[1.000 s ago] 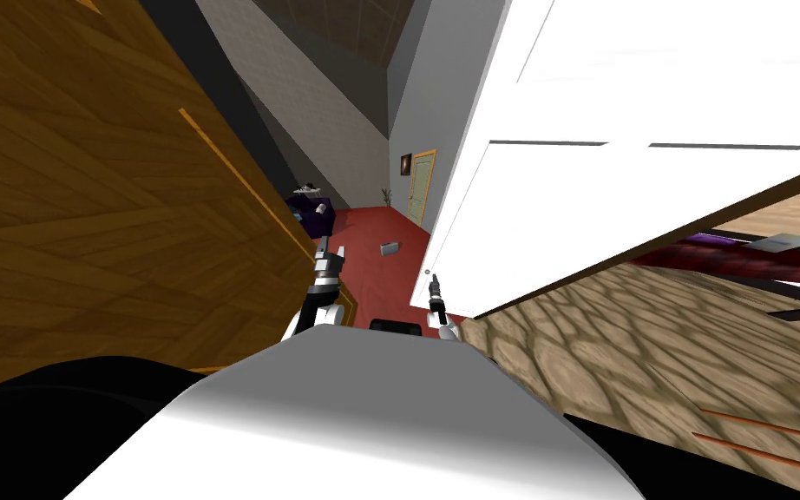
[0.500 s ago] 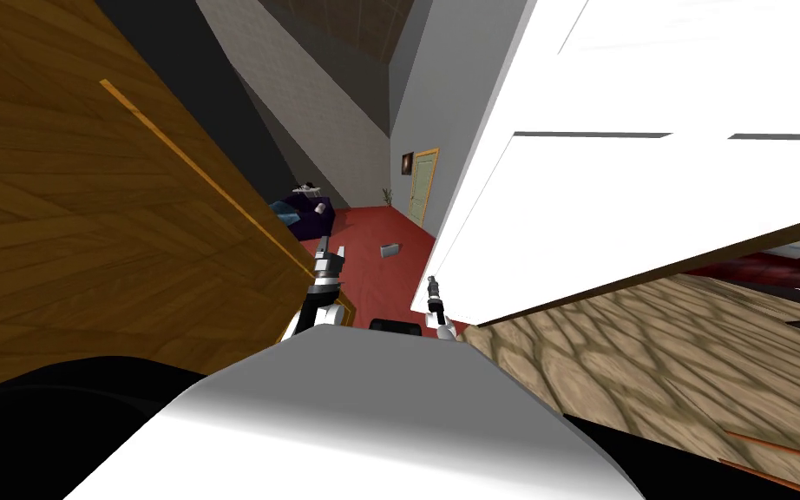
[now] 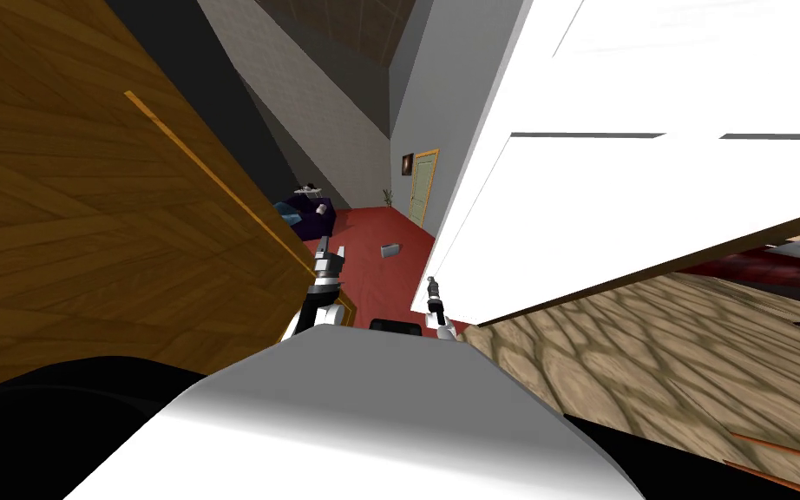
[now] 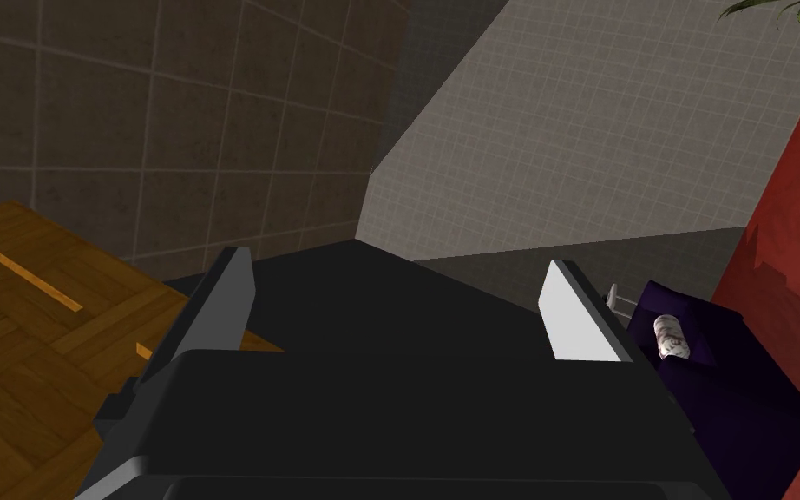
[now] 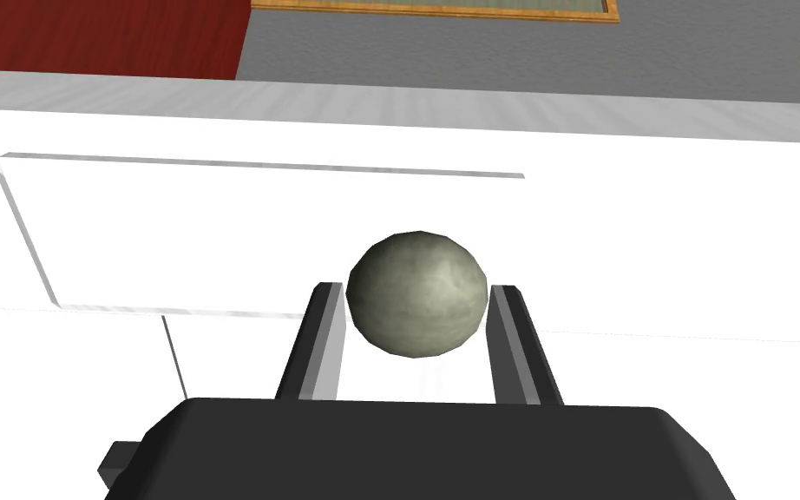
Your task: Push the door open
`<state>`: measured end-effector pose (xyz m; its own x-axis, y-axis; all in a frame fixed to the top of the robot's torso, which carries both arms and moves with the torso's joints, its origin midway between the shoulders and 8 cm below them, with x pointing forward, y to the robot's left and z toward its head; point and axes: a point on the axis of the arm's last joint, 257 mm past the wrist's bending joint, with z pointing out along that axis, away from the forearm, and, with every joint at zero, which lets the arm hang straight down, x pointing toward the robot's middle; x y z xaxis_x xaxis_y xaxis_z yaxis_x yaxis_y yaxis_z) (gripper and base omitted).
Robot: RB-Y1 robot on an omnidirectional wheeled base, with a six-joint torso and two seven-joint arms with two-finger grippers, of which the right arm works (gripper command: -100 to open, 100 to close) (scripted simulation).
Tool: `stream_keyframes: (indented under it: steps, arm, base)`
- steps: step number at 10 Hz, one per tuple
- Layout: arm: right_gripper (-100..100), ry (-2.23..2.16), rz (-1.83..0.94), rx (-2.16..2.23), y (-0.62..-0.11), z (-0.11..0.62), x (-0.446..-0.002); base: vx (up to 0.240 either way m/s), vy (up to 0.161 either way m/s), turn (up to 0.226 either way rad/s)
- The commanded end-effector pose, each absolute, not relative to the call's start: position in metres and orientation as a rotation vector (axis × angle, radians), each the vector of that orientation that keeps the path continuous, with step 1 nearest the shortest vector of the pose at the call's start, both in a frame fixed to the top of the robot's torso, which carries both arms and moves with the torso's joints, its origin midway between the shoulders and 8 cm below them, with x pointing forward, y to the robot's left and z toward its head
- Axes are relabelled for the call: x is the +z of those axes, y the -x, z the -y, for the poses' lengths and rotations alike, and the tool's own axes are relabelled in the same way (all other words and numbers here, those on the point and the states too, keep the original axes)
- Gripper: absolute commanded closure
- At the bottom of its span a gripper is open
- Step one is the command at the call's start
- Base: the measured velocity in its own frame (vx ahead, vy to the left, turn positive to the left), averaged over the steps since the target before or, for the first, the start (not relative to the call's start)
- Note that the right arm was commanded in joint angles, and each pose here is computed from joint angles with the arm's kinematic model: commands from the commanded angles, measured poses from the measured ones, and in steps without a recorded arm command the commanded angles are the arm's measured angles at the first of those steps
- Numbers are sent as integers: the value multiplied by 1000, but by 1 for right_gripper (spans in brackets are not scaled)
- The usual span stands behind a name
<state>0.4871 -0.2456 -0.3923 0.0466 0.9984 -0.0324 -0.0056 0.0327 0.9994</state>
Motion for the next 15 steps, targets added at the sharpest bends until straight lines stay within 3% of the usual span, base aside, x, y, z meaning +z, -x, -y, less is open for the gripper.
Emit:
stream_keyframes:
  steps: [1,15]
  arm:
    - [100,-1198,-1172,1120,-488,264,-390]
    - [100,-1287,-1036,998,-483,314,-388]
  base:
    - [122,42,-43]
    - [172,41,-57]
